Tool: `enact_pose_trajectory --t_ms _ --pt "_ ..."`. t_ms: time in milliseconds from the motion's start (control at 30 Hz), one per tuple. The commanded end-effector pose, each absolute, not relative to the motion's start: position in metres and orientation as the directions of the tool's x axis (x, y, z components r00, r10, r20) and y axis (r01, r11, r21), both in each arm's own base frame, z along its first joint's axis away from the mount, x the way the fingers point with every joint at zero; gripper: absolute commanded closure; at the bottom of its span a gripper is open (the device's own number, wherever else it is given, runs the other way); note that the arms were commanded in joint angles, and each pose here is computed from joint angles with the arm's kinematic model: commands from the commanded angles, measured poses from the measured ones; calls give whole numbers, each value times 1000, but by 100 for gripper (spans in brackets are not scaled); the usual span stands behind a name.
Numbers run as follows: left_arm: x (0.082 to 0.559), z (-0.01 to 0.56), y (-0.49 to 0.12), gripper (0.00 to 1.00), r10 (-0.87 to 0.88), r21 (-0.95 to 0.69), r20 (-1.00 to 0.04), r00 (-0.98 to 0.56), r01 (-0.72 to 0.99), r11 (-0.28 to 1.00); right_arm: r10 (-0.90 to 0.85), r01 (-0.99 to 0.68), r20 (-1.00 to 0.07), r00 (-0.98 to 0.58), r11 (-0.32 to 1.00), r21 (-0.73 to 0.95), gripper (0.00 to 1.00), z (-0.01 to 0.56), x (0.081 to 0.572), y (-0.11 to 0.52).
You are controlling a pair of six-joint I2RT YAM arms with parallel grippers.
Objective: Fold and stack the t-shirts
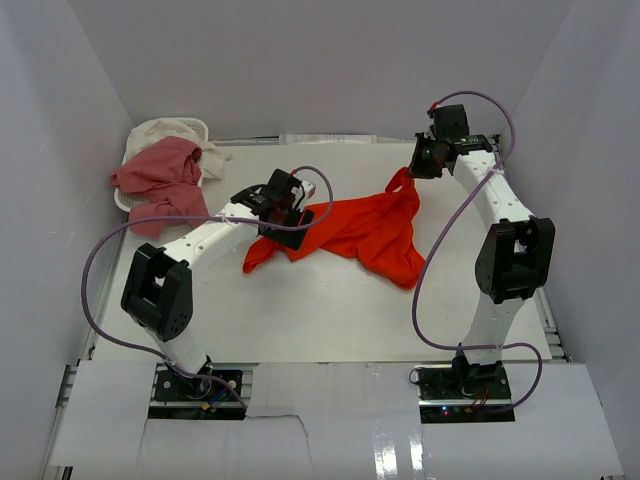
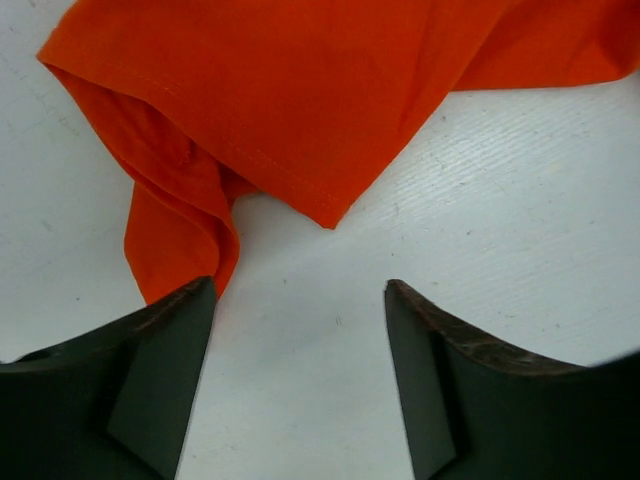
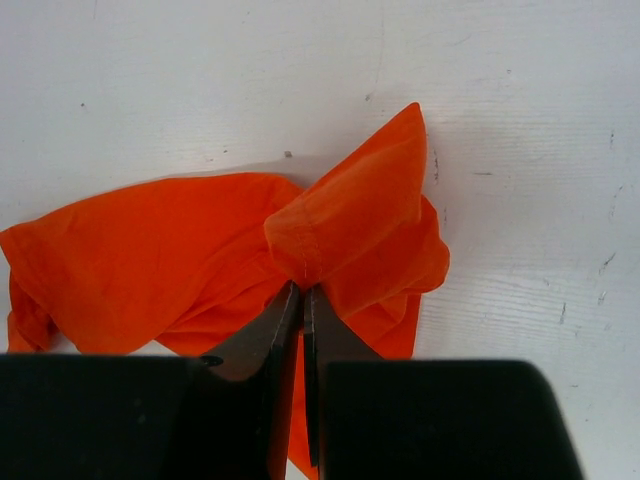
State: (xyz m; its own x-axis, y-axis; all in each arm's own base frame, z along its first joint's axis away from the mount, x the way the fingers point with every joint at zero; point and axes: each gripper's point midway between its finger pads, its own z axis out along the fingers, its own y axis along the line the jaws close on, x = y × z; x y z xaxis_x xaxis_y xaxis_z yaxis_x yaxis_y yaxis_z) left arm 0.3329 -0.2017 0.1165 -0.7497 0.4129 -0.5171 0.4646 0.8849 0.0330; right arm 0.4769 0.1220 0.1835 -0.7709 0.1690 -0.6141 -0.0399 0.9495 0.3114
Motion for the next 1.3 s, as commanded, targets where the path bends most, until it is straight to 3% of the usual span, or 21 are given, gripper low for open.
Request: enact_pose_trajectory --t_ms 0,733,1067,1267 --pt "339 102 -202 26 495 85 -507 -706 530 843 163 -91 -671 -724 941 327 92 210 478 126" --pt "339 66 -231 31 569 -6 -458 -683 642 766 156 -92 -666 -729 942 322 92 204 476 126" --pt "336 38 -224 42 594 10 -383 -707 640 768 154 -95 -665 -731 942 323 92 201 473 126" --pt "334 18 -220 43 604 18 -314 -733 631 775 151 -105 -676 -722 941 323 92 207 470 125"
